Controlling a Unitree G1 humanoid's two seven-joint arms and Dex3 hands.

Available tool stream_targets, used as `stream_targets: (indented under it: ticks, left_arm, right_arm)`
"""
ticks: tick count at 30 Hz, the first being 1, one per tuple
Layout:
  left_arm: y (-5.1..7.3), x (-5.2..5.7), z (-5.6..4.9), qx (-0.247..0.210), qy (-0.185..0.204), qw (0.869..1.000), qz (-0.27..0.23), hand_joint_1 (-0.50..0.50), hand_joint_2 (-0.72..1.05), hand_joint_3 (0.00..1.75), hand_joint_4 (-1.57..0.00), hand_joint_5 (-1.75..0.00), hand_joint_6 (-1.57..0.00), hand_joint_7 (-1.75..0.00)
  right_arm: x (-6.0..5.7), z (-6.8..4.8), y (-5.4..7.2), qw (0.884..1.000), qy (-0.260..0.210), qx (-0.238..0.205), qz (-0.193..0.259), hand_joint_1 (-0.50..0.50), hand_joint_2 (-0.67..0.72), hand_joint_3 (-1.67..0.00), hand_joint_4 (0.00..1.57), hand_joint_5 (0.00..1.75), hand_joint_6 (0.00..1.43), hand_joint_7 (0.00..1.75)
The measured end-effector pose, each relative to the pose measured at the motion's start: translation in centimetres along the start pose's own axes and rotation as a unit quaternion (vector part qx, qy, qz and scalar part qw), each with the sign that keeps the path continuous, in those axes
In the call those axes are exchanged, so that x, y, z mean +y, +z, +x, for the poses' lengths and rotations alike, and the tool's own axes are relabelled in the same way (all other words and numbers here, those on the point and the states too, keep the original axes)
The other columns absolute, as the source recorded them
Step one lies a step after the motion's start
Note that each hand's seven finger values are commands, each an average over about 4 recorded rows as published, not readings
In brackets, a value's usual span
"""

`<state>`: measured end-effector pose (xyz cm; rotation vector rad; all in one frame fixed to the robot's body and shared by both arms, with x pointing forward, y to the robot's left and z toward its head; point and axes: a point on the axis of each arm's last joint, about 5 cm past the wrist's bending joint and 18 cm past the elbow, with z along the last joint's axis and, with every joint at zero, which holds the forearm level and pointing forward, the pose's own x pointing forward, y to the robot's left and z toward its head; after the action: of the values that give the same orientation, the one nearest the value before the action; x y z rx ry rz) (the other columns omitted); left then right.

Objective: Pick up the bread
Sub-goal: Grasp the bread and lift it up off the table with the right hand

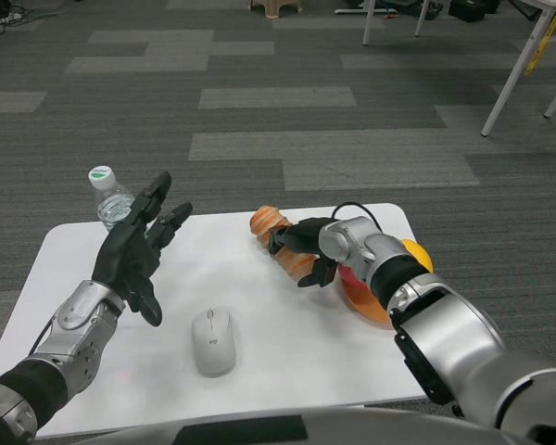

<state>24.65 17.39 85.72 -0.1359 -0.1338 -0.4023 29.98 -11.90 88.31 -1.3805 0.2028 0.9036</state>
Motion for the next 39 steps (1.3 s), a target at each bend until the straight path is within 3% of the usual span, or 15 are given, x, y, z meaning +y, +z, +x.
stream_targets:
  ticks: [5, 14, 23, 30, 33, 36, 39]
  left_arm:
    - [0.0, 0.0, 0.0, -0.003, 0.002, 1.0, 0.0, 0.5, -0.68, 0.09, 0.0, -0.41, 0.0, 0.0]
    - [0.1, 0.1, 0.0, -0.004, 0.003, 1.0, 0.0, 0.5, -0.64, 0.09, 0.0, -0.41, 0.0, 0.0]
    - [0.1, 0.1, 0.0, -0.005, 0.003, 1.0, 0.0, 0.5, -0.64, 0.07, 0.0, -0.41, 0.0, 0.0]
    - [0.1, 0.1, 0.0, -0.005, 0.003, 1.0, 0.0, 0.5, -0.64, 0.09, 0.0, -0.41, 0.0, 0.0]
    - [0.1, 0.1, 0.0, -0.005, 0.003, 1.0, 0.0, 0.5, -0.64, 0.09, 0.0, -0.41, 0.0, 0.0]
    - [0.1, 0.1, 0.0, -0.006, 0.003, 1.0, 0.0, 0.5, -0.64, 0.09, 0.0, -0.41, 0.0, 0.0]
    - [0.1, 0.1, 0.0, -0.006, 0.003, 1.0, 0.0, 0.5, -0.64, 0.09, 0.0, -0.41, 0.0, 0.0]
  right_arm:
    - [-0.2, -0.3, 0.0, 1.0, 0.014, -0.012, -0.005, -0.46, -0.48, -1.03, 0.0, 1.12, 0.03, 1.47]
    - [-0.7, -1.4, -0.2, 0.993, 0.11, -0.032, -0.027, -0.46, -0.48, -1.09, 0.0, 1.16, 0.03, 1.47]
    - [-0.3, -1.9, -0.8, 0.993, 0.115, -0.035, -0.023, -0.46, -0.48, -1.05, 0.0, 1.16, 0.0, 1.47]
    - [-0.2, -1.6, -1.0, 0.991, 0.122, -0.046, -0.012, -0.46, -0.35, -1.23, 0.0, 1.16, 0.01, 1.54]
    - [-0.1, -1.5, -1.1, 0.991, 0.123, -0.052, -0.008, -0.46, -0.38, -1.27, 0.0, 1.16, 0.03, 1.54]
    - [-0.1, -1.7, -1.3, 0.991, 0.119, -0.063, -0.007, -0.46, -0.41, -1.21, 0.0, 1.12, 0.05, 1.54]
    - [0.0, -1.8, -1.5, 0.991, 0.111, -0.07, 0.003, -0.46, -0.41, -0.93, 0.0, 1.07, 0.06, 1.54]
